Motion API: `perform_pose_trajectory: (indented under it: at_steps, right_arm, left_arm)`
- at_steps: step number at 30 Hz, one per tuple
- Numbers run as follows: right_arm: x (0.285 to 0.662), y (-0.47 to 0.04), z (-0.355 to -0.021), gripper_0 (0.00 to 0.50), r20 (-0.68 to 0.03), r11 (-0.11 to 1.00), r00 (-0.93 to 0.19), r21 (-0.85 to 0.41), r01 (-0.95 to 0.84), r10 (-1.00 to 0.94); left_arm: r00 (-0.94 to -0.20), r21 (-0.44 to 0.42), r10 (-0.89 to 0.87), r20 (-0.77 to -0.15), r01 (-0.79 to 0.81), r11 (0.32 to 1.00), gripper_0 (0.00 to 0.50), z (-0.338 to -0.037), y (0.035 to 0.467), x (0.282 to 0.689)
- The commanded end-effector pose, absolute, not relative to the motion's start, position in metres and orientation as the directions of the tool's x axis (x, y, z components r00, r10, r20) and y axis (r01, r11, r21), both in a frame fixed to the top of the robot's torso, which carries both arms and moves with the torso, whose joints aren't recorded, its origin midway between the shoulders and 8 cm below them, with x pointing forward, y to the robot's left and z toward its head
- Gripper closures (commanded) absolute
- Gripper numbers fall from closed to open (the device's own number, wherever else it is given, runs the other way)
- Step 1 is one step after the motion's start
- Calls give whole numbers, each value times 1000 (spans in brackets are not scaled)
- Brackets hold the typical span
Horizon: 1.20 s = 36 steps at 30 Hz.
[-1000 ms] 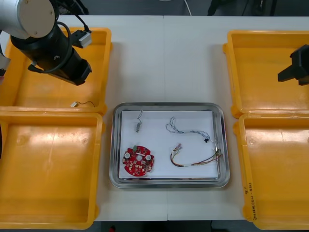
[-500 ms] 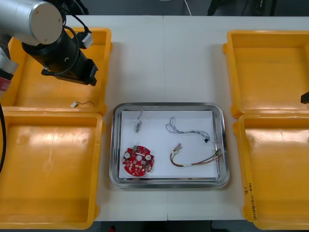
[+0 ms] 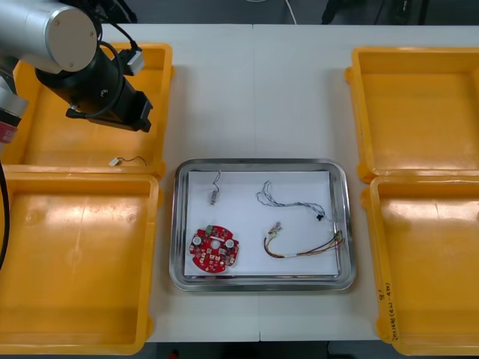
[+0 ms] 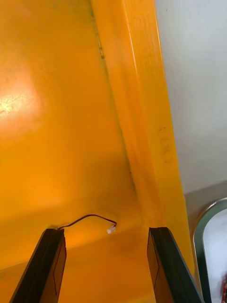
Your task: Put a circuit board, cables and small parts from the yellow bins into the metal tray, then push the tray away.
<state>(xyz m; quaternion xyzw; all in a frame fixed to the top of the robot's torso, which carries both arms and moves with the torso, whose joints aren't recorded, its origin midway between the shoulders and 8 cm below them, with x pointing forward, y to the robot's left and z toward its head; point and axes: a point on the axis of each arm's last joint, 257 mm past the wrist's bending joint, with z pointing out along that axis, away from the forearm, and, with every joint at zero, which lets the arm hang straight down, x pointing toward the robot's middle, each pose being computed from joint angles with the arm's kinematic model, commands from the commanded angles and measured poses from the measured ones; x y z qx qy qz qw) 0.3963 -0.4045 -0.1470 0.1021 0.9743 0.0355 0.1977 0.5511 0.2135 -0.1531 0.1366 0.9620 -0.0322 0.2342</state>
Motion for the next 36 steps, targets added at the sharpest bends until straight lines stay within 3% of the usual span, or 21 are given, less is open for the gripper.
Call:
perform_pose_trajectory:
  at_steps: [1,14,36]
  right_arm:
    - [399,-421,-131,0,-443,987,-883,59,148,159]
    - [411,-427,-134,0,-510,998,-858,15,55,55]
    - [404,-431,-149,0,-495,997,-865,29,72,77]
  left_arm:
    - [-864,-32,172,-474,211,977,0,-162,221,553]
    - [-894,-79,33,-448,77,994,0,-168,238,549]
    - [-907,-113,-146,-395,-110,987,0,-189,276,556]
